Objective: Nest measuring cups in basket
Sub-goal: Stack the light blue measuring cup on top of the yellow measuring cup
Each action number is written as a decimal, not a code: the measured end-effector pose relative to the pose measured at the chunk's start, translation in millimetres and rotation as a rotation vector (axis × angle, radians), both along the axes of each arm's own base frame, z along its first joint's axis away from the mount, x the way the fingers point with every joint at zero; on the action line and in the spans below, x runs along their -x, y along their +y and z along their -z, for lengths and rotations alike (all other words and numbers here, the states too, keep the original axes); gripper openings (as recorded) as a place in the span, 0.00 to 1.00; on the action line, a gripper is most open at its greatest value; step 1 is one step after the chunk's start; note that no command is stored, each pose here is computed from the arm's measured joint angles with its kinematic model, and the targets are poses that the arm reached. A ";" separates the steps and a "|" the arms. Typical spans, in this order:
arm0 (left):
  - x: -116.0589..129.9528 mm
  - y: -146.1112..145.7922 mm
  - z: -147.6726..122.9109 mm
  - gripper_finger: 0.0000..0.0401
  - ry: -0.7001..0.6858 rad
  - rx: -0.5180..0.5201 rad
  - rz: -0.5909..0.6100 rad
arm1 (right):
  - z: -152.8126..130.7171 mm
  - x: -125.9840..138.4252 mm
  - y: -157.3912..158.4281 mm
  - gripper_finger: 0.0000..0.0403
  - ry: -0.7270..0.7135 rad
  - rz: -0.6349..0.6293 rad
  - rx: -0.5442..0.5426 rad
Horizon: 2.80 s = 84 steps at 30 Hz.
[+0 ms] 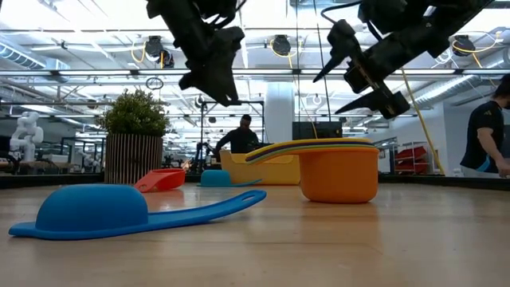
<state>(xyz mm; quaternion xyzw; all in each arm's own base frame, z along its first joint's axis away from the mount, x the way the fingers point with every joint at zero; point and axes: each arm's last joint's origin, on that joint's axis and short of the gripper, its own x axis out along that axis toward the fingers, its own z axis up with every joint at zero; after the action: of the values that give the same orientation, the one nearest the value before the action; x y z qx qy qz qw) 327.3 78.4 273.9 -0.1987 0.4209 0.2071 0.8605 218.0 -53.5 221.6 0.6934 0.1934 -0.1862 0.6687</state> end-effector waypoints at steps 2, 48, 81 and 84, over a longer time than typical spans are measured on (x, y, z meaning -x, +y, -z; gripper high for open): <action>4.2 5.0 -3.4 0.36 0.016 -0.059 0.007 | 2.8 -0.2 -1.2 0.74 0.025 0.023 0.031; 13.1 74.7 44.8 0.67 0.278 -0.115 0.000 | 68.3 -50.0 -36.4 0.74 0.160 0.121 0.055; 41.2 82.1 101.9 0.34 0.408 -0.139 0.039 | 96.1 -122.9 -99.8 0.74 0.208 0.212 0.148; 43.6 81.0 110.2 0.33 0.401 -0.158 0.067 | 96.6 -122.2 -101.3 0.74 0.212 0.218 0.153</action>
<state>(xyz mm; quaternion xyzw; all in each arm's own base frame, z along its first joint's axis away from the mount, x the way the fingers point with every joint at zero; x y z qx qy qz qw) 283.7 159.4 163.7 -0.0715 0.5726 0.2459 0.7789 340.2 -154.8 125.0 0.6338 0.1716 -0.3440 0.6712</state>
